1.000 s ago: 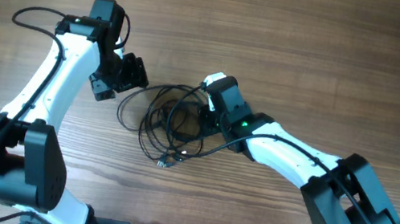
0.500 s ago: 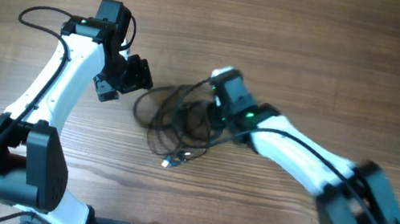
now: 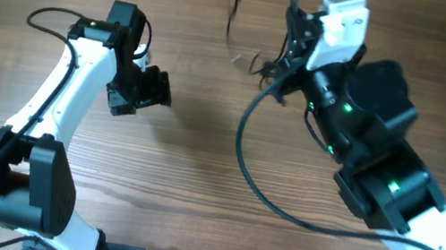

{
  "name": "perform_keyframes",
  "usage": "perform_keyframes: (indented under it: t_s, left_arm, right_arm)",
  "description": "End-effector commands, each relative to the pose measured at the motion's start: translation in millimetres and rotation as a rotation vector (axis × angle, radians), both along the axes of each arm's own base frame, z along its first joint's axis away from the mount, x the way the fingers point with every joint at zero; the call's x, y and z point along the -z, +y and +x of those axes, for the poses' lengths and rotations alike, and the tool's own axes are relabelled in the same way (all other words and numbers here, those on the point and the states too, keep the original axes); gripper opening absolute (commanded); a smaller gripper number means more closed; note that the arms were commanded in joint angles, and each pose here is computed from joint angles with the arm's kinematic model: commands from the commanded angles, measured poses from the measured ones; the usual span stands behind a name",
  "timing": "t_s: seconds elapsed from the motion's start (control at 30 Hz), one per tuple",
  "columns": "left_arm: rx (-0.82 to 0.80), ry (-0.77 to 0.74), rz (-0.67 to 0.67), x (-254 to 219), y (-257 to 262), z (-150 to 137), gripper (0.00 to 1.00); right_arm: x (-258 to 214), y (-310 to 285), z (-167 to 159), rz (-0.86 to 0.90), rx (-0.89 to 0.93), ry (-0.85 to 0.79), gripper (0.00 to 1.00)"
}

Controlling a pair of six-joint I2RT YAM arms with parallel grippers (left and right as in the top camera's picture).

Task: Untangle cables

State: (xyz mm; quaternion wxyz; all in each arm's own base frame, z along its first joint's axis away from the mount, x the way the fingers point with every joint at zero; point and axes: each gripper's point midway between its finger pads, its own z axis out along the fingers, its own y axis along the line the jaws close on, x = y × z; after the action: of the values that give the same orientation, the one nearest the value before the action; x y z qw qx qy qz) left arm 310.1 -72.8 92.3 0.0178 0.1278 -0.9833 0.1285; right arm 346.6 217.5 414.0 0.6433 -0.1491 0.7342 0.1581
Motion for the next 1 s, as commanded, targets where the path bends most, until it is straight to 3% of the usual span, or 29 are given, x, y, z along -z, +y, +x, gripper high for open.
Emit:
perform_keyframes:
  t_s: [0.0,0.13,0.3,0.53,0.73,0.77,0.8,0.97]
  left_arm:
    - [0.272,-0.058,-0.237,-14.2,-43.3,-9.3,0.75]
    - [0.541,-0.151,-0.456,-34.4,-88.0,-25.1,0.74]
    - [0.73,-0.173,-0.507,-38.5,-122.2,-46.3,0.77]
    - [0.774,-0.161,-0.483,-35.2,-129.9,-53.4,0.81]
    - [0.784,-0.206,-0.48,-35.2,-132.8,-44.7,0.8]
    - [0.784,-0.207,-0.48,-35.2,-132.9,-44.6,0.8]
    - [0.784,-0.206,-0.48,-35.2,-132.8,-44.7,0.8]
    - [0.761,-0.193,-0.479,-35.2,-132.8,-44.8,0.82]
  right_arm:
    - [21.2,12.1,10.5,-0.014,-0.019,0.049,0.04]
    - [47.5,15.8,25.2,-0.075,0.012,0.093,0.04]
    - [79.5,25.4,40.5,-0.131,0.015,0.147,0.04]
    - [187.1,30.2,47.0,-0.311,0.021,0.42,0.04]
    - [193.9,55.5,41.2,-0.272,-0.114,0.44,0.06]
    - [196.1,58.7,37.6,-0.282,-0.146,0.446,0.47]
    - [199.9,57.5,34.8,-0.292,-0.149,0.463,1.0]
    - [241.7,20.4,12.4,-0.443,-0.054,0.644,1.0]
